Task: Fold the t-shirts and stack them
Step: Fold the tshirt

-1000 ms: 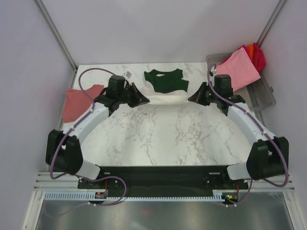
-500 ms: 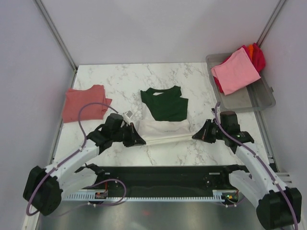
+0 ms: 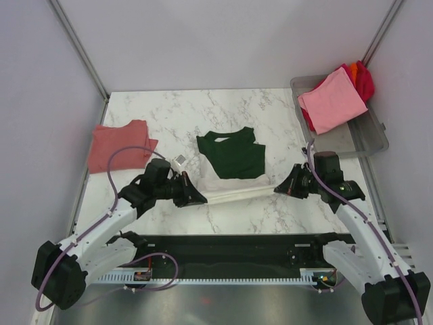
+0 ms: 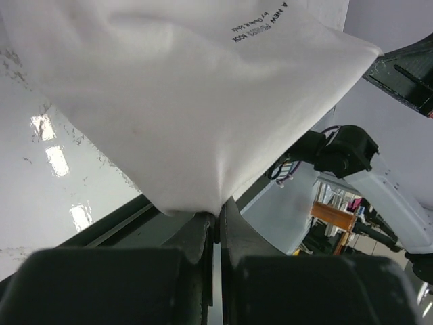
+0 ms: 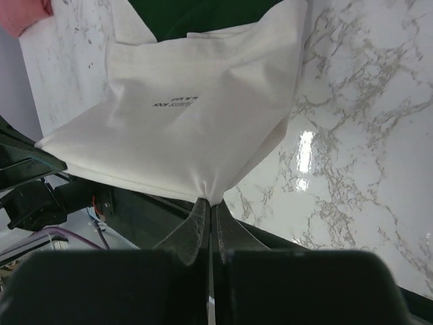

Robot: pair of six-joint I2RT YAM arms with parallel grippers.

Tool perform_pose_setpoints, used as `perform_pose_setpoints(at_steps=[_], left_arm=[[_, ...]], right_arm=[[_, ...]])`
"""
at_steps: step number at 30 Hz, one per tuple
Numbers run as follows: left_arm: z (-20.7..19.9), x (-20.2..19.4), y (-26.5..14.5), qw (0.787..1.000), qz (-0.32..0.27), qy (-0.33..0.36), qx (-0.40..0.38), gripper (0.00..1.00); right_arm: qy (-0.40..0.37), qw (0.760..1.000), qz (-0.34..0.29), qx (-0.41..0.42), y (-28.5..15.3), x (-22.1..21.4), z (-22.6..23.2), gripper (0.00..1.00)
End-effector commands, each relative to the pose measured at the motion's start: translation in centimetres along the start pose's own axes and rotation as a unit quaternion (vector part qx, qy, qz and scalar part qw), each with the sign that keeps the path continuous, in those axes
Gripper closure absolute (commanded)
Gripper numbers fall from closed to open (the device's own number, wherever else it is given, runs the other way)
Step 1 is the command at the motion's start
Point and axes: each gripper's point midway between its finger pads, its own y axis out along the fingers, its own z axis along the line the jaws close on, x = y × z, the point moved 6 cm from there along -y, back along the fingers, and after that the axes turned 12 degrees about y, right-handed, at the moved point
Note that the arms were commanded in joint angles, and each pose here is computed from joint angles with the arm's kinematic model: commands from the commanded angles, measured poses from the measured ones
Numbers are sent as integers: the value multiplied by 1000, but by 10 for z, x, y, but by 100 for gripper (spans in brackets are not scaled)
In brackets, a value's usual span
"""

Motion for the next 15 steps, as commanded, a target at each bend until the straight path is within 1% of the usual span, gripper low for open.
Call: perform_pose_setpoints(at_steps=[1, 3, 4, 6, 9, 10, 12, 13, 14, 15], left_arm=[[-20, 37, -9, 999, -27, 4, -20, 98], [-15, 55, -4, 1000, -28, -1, -8, 98], [-22, 68, -7, 999, -34, 5, -18, 98], [-20, 85, -5, 999, -40, 5, -14, 98], [-14, 117, 0, 998, -56, -3, 0, 98], [-13, 130, 5, 998, -60, -7, 2, 98], [-12, 153, 5, 997, -76, -5, 4, 98], [-10, 160, 7, 997, -77, -9, 5, 98], [-2, 168, 15, 997, -71, -18, 9, 98], [-4, 184, 14, 996, -83, -15, 8, 98]], right_arm=[[-39, 996, -79, -21, -5, 47, 25, 100], [-44, 995, -86, -24, 0, 60, 32, 100], [-44, 995, -88, -24, 6, 72, 39, 100], [-47, 994, -93, -26, 13, 85, 45, 100], [-48, 993, -104, -42, 30, 112, 52, 100], [-41, 993, -99, -49, 42, 120, 50, 100], [-47, 992, -112, -37, 48, 137, 63, 100], [-40, 993, -103, -46, 60, 143, 60, 100], [-41, 992, -112, -38, 62, 153, 68, 100], [-41, 992, -117, -37, 67, 161, 71, 100]])
